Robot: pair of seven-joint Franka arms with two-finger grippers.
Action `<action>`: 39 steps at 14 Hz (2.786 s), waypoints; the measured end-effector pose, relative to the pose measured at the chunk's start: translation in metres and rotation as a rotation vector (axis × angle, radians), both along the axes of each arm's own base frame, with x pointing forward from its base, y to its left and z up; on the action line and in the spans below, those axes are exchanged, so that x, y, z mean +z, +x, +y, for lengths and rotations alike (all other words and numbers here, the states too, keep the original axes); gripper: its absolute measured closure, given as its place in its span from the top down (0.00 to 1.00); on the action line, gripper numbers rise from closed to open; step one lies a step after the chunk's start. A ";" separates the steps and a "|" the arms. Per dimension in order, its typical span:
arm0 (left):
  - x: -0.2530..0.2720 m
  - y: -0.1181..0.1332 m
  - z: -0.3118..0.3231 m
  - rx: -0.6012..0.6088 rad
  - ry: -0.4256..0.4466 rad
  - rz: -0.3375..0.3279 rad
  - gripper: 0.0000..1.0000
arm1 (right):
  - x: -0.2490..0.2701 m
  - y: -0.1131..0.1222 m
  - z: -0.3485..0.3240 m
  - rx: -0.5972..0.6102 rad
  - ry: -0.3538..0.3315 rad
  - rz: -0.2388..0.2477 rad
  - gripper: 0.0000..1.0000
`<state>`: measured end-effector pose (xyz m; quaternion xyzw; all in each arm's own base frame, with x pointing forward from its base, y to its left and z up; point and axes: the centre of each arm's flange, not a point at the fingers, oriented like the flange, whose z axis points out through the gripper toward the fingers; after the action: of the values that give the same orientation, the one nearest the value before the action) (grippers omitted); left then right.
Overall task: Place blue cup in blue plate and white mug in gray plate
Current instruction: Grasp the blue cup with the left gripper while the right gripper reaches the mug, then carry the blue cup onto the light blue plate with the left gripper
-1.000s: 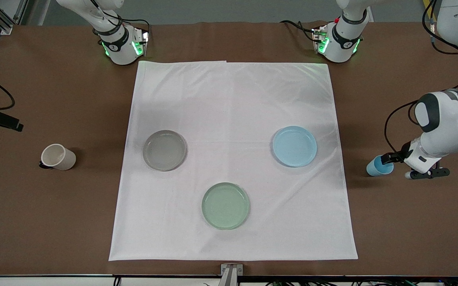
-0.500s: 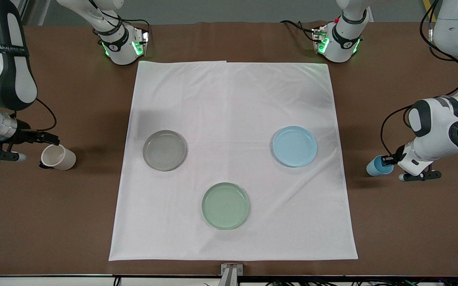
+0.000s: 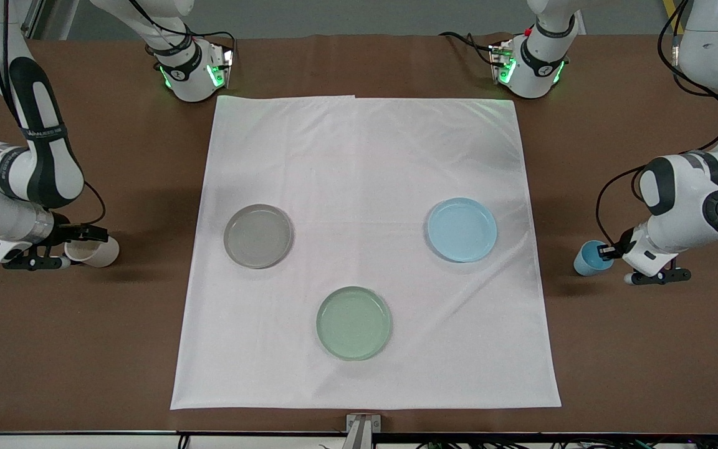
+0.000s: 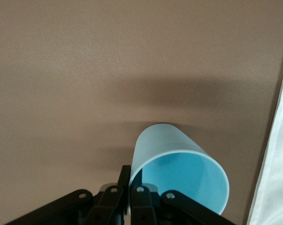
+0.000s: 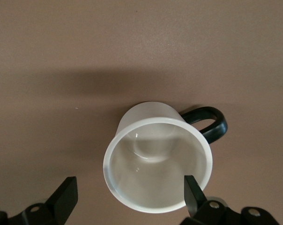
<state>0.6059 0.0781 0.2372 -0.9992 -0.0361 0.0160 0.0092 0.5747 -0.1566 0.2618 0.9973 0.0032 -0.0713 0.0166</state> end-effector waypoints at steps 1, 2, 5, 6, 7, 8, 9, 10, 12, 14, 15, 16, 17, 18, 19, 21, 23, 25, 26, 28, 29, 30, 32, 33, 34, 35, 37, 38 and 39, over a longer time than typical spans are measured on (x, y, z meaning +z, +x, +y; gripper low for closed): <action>0.001 0.001 0.000 -0.001 0.000 -0.002 0.04 | 0.001 0.001 0.001 0.002 0.000 -0.003 1.00; 0.003 0.001 -0.001 -0.001 0.000 -0.006 0.04 | 0.003 0.003 0.001 0.003 -0.001 -0.008 1.00; 0.010 0.003 -0.001 -0.003 0.002 -0.017 0.04 | 0.011 0.008 -0.001 0.006 -0.005 -0.024 1.00; 0.012 0.004 -0.002 -0.004 0.002 -0.021 0.04 | 0.014 0.010 -0.002 0.005 -0.007 -0.031 1.00; 0.015 0.004 -0.004 -0.008 0.002 -0.025 0.04 | 0.018 0.012 -0.003 0.003 -0.010 -0.039 1.00; 0.018 0.004 -0.010 -0.016 -0.001 -0.022 0.04 | 0.024 0.015 -0.006 0.000 -0.011 -0.040 1.00; 0.021 0.004 -0.021 -0.034 -0.009 -0.013 0.04 | 0.032 0.018 -0.010 -0.006 -0.010 -0.035 1.00; 0.024 0.005 -0.037 -0.045 -0.018 -0.008 0.04 | 0.043 0.021 -0.015 -0.016 -0.008 -0.028 1.00; 0.033 0.003 -0.073 -0.032 -0.035 0.010 0.04 | 0.072 0.030 -0.032 -0.047 -0.009 -0.037 0.99; 0.041 -0.001 -0.116 0.012 -0.049 0.033 0.04 | 0.093 0.033 -0.058 -0.131 -0.004 -0.071 0.99; 0.045 -0.005 -0.139 0.039 -0.055 0.048 0.04 | 0.094 0.033 -0.071 -0.203 0.014 -0.086 0.99; 0.048 -0.010 -0.164 0.069 -0.061 0.062 0.04 | 0.090 0.034 -0.082 -0.293 0.039 -0.095 0.99; 0.051 -0.015 -0.190 0.103 -0.066 0.071 0.04 | 0.082 0.035 -0.093 -0.386 0.058 -0.106 0.99; 0.054 -0.022 -0.215 0.132 -0.070 0.080 0.04 | 0.071 0.040 -0.102 -0.452 0.067 -0.130 1.00; 0.054 -0.030 -0.240 0.153 -0.070 0.088 0.04 | 0.060 0.046 -0.110 -0.490 0.062 -0.171 1.00; 0.053 -0.045 -0.281 0.168 -0.061 0.100 0.04 | 0.035 0.058 -0.121 -0.528 0.037 -0.250 1.00; 0.048 -0.059 -0.305 0.169 -0.048 0.113 0.04 | 0.018 0.064 -0.129 -0.561 0.038 -0.275 1.00; 0.039 -0.070 -0.315 0.160 -0.037 0.131 0.04 | 0.012 0.064 -0.134 -0.615 0.045 -0.267 0.99; 0.034 -0.073 -0.314 0.155 -0.031 0.137 0.04 | 0.011 0.062 -0.135 -0.663 0.047 -0.247 0.99; 0.023 -0.075 -0.311 0.147 -0.013 0.145 0.04 | 0.005 0.055 -0.134 -0.736 0.058 -0.174 0.97; 0.017 -0.075 -0.311 0.145 -0.001 0.147 0.04 | 0.001 0.051 -0.131 -0.755 0.065 -0.134 0.97; 0.013 -0.076 -0.311 0.139 0.009 0.147 0.04 | -0.001 0.049 -0.129 -0.769 0.069 -0.103 0.95; 0.006 -0.076 -0.311 0.134 0.016 0.152 0.04 | -0.005 0.046 -0.127 -0.782 0.072 -0.073 0.94; 0.005 -0.077 -0.311 0.137 0.016 0.154 0.06 | -0.007 0.045 -0.127 -0.785 0.072 -0.068 0.93; 0.004 -0.077 -0.312 0.147 0.017 0.155 0.07 | -0.009 0.044 -0.128 -0.787 0.072 -0.063 0.93; 0.003 -0.077 -0.312 0.165 0.018 0.156 0.12 | -0.011 0.043 -0.129 -0.791 0.072 -0.057 0.88; 0.003 -0.077 -0.314 0.188 0.020 0.155 0.32 | -0.016 0.038 -0.132 -0.797 0.074 -0.034 0.82; 0.004 -0.076 -0.314 0.195 0.018 0.151 0.44 | -0.019 0.036 -0.132 -0.800 0.076 -0.018 0.78; 0.007 -0.073 -0.314 0.200 0.014 0.143 0.53 | -0.021 0.034 -0.132 -0.801 0.079 -0.003 0.76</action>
<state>0.5328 -0.2360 0.2438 -0.9868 -0.1350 0.0879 0.0172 0.6084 -0.2885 0.2411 0.9196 -0.3831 -0.0706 -0.0508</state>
